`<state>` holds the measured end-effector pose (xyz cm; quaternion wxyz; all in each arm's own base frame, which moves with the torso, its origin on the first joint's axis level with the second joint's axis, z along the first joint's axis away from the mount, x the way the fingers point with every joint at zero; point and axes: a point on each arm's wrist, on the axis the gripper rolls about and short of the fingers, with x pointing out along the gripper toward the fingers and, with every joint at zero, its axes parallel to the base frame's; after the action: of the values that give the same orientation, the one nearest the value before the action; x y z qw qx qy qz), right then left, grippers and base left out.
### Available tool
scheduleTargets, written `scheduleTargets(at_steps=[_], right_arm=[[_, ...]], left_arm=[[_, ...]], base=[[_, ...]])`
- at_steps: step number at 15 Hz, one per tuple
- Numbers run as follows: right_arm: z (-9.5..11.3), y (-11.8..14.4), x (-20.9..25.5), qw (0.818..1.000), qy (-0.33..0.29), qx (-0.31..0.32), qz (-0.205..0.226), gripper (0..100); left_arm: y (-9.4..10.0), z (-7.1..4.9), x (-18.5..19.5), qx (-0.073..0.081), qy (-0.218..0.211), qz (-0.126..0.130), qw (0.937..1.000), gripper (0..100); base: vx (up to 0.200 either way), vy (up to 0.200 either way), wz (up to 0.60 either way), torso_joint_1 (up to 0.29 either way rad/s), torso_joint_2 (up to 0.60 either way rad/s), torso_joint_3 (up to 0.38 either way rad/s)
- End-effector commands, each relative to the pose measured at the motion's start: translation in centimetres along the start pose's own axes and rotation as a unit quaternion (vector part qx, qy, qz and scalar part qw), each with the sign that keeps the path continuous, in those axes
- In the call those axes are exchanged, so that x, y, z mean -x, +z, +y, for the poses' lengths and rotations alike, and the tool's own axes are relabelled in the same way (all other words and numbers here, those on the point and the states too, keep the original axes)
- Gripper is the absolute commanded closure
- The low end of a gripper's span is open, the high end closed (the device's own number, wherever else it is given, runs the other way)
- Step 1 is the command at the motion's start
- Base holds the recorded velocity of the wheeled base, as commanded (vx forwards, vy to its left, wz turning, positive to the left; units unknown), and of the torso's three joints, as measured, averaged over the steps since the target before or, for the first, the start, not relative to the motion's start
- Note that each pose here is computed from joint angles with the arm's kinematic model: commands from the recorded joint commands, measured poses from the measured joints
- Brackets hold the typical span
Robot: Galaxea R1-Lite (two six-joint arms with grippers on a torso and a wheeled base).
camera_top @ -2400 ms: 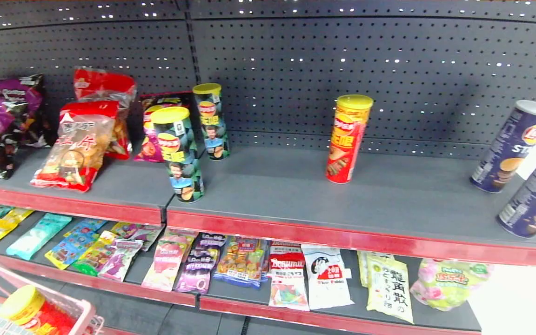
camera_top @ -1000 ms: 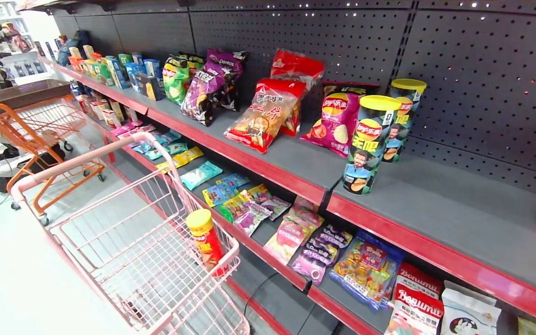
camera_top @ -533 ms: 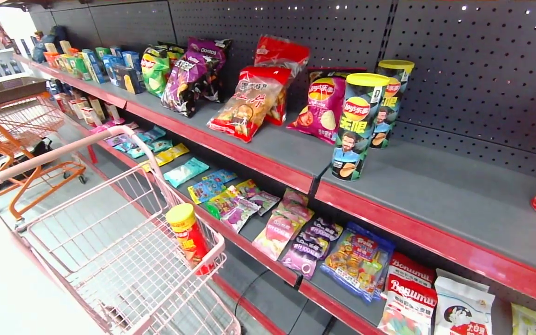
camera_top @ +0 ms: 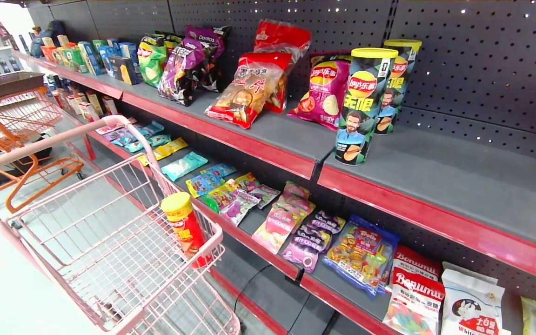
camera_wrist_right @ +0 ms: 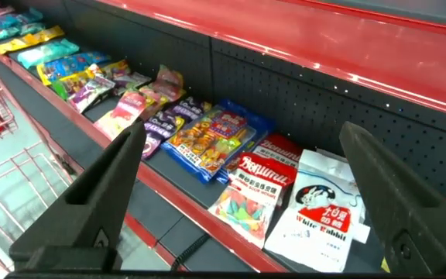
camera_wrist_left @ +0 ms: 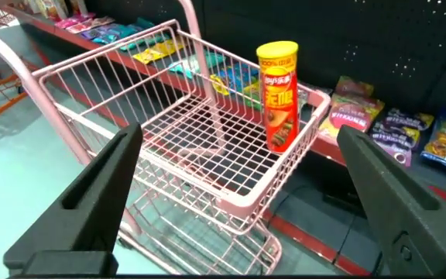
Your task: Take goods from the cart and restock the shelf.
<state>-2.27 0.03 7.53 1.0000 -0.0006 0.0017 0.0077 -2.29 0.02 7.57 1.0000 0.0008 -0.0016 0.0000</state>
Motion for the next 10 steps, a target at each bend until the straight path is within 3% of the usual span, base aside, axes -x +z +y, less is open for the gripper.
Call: scheduleTargets(at_steps=[1,6,7,8,9,10], right_arm=[[0.0,0.0,0.0,1.000,0.001,0.000,0.000,0],[0.0,0.0,0.0,1.000,0.001,0.000,0.001,0],[0.0,0.0,0.0,1.000,0.001,0.000,0.001,0],[0.0,0.0,0.0,1.000,0.001,-0.001,0.001,0],[0.0,0.0,0.0,1.000,0.001,0.000,0.000,0],[0.0,0.0,0.0,1.000,0.001,0.000,0.001,0]], left_arm=[[0.0,0.0,0.0,0.001,0.000,0.000,1.0000,0],[0.0,0.0,-0.1,-0.001,-0.002,0.007,1.0000,0],[2.4,0.0,0.1,0.008,-0.012,-0.014,0.9998,0],[8.7,0.0,-1.2,0.039,-0.012,-0.002,0.9992,0],[14.4,0.0,-3.7,0.110,0.003,-0.003,0.9939,0],[19.2,0.1,-6.6,0.163,0.021,-0.013,0.9863,0]], base=[[0.000,0.000,0.00,0.000,0.00,0.000],[0.000,0.000,0.00,0.000,0.00,0.000],[0.000,0.000,0.00,0.000,0.00,0.000],[0.000,0.000,0.00,0.000,0.00,0.000],[0.000,0.000,0.00,0.000,0.00,0.000],[0.000,0.000,0.00,0.000,0.00,0.000]])
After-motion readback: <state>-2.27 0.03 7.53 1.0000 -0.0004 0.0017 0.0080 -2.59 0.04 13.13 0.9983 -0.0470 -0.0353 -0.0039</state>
